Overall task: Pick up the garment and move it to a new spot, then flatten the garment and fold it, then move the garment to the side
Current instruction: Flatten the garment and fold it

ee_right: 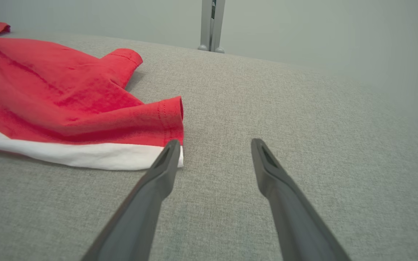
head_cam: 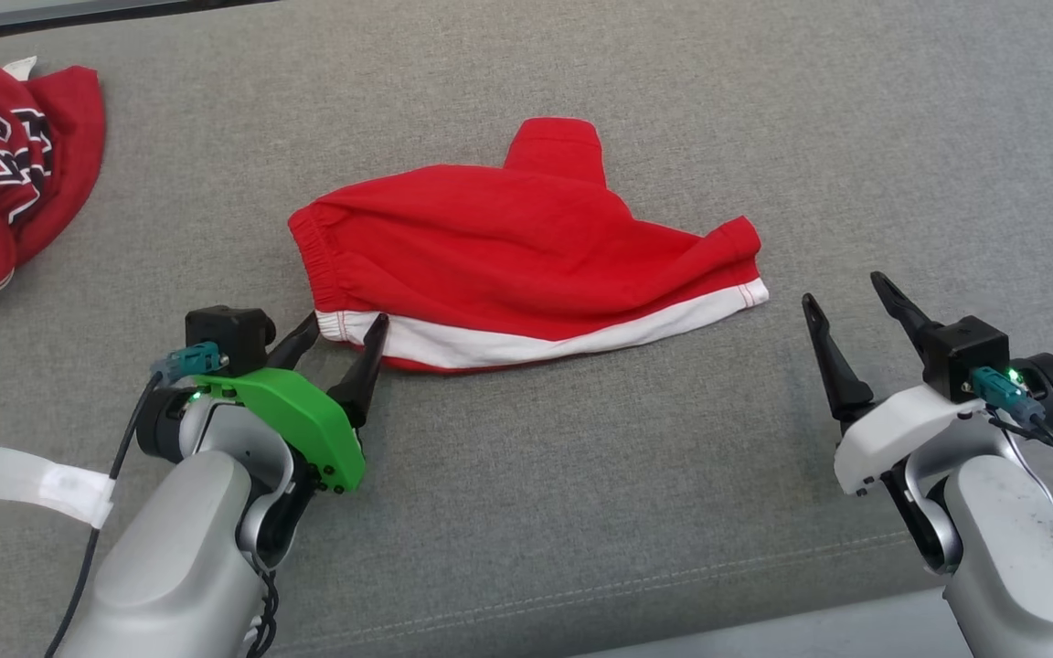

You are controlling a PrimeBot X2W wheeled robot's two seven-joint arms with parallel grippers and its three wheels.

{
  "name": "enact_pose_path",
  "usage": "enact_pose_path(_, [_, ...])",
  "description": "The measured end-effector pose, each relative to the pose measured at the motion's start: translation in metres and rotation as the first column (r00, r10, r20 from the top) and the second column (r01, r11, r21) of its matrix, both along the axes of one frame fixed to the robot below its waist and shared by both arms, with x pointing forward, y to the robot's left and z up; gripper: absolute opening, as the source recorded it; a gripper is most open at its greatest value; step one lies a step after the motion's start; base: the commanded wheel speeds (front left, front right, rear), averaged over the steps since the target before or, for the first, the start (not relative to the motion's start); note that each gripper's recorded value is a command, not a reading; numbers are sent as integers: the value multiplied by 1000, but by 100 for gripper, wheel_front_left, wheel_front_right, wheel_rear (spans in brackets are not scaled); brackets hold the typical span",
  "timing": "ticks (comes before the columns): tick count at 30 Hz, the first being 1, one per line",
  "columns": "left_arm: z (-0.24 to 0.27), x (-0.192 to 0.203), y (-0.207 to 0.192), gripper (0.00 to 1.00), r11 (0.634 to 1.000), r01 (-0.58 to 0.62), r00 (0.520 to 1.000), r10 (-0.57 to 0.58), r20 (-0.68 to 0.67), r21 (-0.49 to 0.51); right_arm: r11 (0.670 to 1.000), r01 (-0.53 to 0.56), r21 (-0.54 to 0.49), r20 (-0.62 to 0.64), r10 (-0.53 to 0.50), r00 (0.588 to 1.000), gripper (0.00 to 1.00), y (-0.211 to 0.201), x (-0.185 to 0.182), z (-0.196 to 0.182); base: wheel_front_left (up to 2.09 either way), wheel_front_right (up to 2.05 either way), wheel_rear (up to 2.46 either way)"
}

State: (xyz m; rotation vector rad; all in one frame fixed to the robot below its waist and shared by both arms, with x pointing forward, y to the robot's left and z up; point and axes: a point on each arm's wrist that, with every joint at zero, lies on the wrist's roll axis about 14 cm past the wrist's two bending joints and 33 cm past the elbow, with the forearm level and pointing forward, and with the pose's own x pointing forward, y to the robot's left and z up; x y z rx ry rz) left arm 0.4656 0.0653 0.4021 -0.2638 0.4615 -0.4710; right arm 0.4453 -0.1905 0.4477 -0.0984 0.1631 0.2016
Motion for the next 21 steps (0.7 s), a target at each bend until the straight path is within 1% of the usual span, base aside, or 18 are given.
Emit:
enact_pose_path(5, [2,-9,2,100,1000,16,1000,-16,11,0,1000,-19,8,1,19,1000,100,9,4,-1,0,0,0])
enact_pose_path(7, [4,-11,2,95,1000,22,1000,-22,12,2,1000,-30,9,-1,30,1000,100,13,5,-2,0,0,0])
enact_pose_path(8, [4,-13,3,94,1000,23,1000,-23,12,2,999,-35,10,-2,35,999,100,15,5,-2,0,0,0])
enact_pose_path(9, [4,-14,2,90,1000,25,1000,-25,11,0,999,-41,12,-2,41,999,100,18,6,-2,0,0,0])
enact_pose_path(11, [3,-15,0,88,1000,29,1000,-29,7,-3,999,-48,11,-6,48,999,100,20,7,-3,0,0,0])
enact_pose_path(14, [4,-15,-7,78,999,35,999,-35,4,-21,998,-56,7,-5,56,998,100,22,10,-2,0,0,0])
enact_pose_path(15, [4,-14,-9,78,999,41,999,-41,4,-21,998,-59,2,-8,59,998,100,22,11,-3,0,0,0])
enact_pose_path(16, [4,-12,-11,69,999,43,999,-43,5,-21,998,-61,-1,-12,61,998,100,21,11,-4,0,0,0])
enact_pose_path(18, [4,-11,-15,56,999,48,999,-48,6,-26,998,-61,-4,-19,61,998,100,20,11,-5,0,0,0])
enact_pose_path(21, [4,-8,-18,47,998,52,999,-51,9,-31,998,-58,-13,-29,57,998,100,17,11,-7,0,0,0])
